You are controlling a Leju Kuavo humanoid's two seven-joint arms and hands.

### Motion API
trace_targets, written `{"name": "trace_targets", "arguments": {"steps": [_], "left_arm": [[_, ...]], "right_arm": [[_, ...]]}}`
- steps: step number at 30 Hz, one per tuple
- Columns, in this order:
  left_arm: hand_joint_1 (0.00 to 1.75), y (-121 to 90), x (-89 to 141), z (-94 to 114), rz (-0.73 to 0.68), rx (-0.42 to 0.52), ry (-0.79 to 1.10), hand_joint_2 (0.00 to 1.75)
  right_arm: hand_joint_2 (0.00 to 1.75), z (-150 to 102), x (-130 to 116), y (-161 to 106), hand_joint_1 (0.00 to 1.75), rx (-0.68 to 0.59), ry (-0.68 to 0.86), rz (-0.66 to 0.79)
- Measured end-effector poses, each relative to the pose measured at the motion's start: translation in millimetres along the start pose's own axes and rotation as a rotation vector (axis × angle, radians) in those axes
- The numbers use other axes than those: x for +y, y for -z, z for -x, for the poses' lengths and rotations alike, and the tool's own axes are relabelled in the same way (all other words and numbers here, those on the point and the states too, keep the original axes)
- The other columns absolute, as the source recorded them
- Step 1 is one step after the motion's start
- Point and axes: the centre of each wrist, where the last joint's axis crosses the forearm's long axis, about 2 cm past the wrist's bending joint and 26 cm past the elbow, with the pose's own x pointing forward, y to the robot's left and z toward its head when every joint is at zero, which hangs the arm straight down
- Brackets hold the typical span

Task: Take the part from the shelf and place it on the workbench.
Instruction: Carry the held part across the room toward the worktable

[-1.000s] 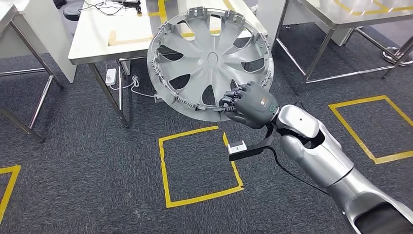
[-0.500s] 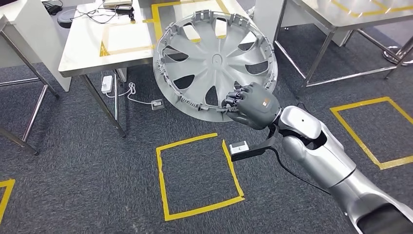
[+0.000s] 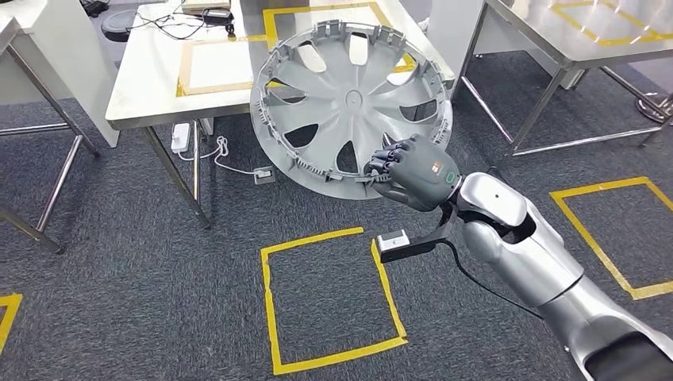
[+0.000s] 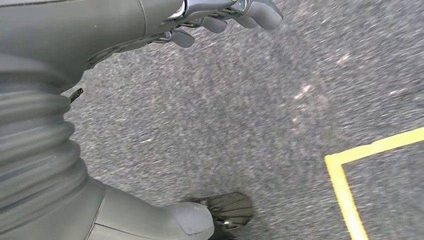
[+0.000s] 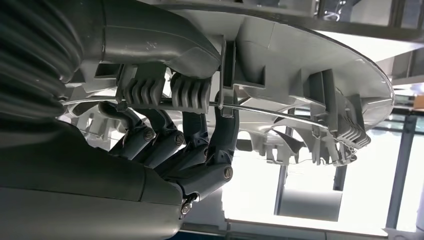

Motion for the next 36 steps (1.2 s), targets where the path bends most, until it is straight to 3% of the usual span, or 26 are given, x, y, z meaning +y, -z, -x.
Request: {"name": "trace_targets", "arguments": {"steps": [18, 27, 36], "left_arm": [[0.00, -0.2, -0.4, 0.0, 0.003, 0.001, -0.003, 1.75], [0.00, -1.9, -2.5, 1.4, 0.005, 0.003, -0.004, 1.75], [0.00, -2.3, -3.9, 1.0, 0.010, -0.001, 0.004, 1.75]], "right_arm": [[1.75, 30.4, -69.5, 29.3, 1.75, -0.035, -0.064, 0.005], [1.75, 27.4, -62.4, 32.0, 1.75, -0.056, -0.051, 0.009], [1.75, 28.4, -50.4, 16.3, 1.75, -0.029, -0.032, 0.000]]}}
